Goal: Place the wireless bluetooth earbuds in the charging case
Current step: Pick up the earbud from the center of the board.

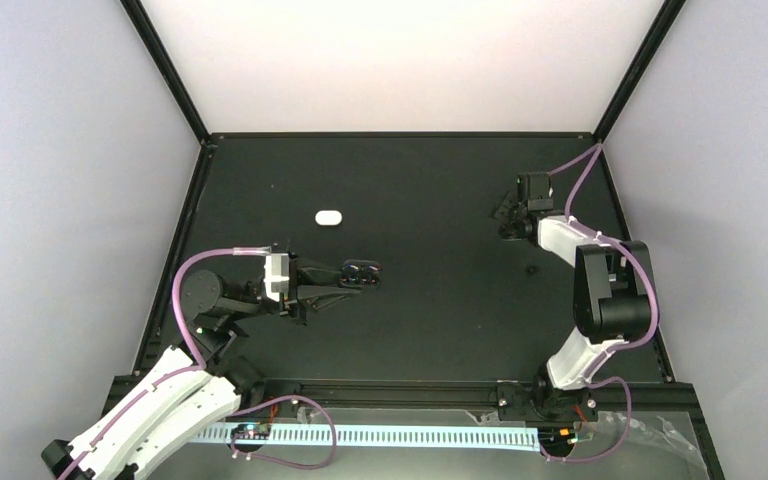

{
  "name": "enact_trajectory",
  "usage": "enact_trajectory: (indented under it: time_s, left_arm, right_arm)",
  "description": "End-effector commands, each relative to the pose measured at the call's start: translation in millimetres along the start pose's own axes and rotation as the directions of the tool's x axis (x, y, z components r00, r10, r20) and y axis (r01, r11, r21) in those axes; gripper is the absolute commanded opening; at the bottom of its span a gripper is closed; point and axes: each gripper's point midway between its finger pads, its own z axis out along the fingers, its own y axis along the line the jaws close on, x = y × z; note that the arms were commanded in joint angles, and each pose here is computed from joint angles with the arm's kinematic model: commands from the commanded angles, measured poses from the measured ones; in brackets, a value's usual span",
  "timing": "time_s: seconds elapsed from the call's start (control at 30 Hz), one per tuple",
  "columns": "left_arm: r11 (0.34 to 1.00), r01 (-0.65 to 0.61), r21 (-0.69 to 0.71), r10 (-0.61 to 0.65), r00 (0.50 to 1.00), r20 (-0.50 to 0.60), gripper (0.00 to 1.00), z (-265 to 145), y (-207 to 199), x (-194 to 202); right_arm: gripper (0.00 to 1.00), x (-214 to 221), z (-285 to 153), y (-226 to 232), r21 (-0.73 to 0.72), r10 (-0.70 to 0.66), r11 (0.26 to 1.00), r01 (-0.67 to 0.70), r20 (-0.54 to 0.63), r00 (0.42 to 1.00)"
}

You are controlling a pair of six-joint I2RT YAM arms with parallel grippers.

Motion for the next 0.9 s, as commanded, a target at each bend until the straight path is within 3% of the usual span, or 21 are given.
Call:
enact_trajectory:
  time_s: [0.0,0.27,0.87]
  left_arm:
    - [1.000,-0.027,0.009,0.027,0.999,0.025,0.01,-1,-4,-9]
    - [1.000,-0.028,0.008,0.028,0.999,0.025,0.02,-1,-4,-9]
    - [1.000,-0.024,0.006,0.024,0.999,0.024,0.02,-1,-3,-8]
  right_arm:
    - [0.65,-12,8,5,0.036,-0.094,0.995,0.094,0.002,0.996]
    - [0.48,-14,21,12,0.081,-0.187,0.978,0.191,-0.050,0.981]
    - [0.41,-2,42,6,0.112,-0.204,0.969,0.220,-0.135,0.970]
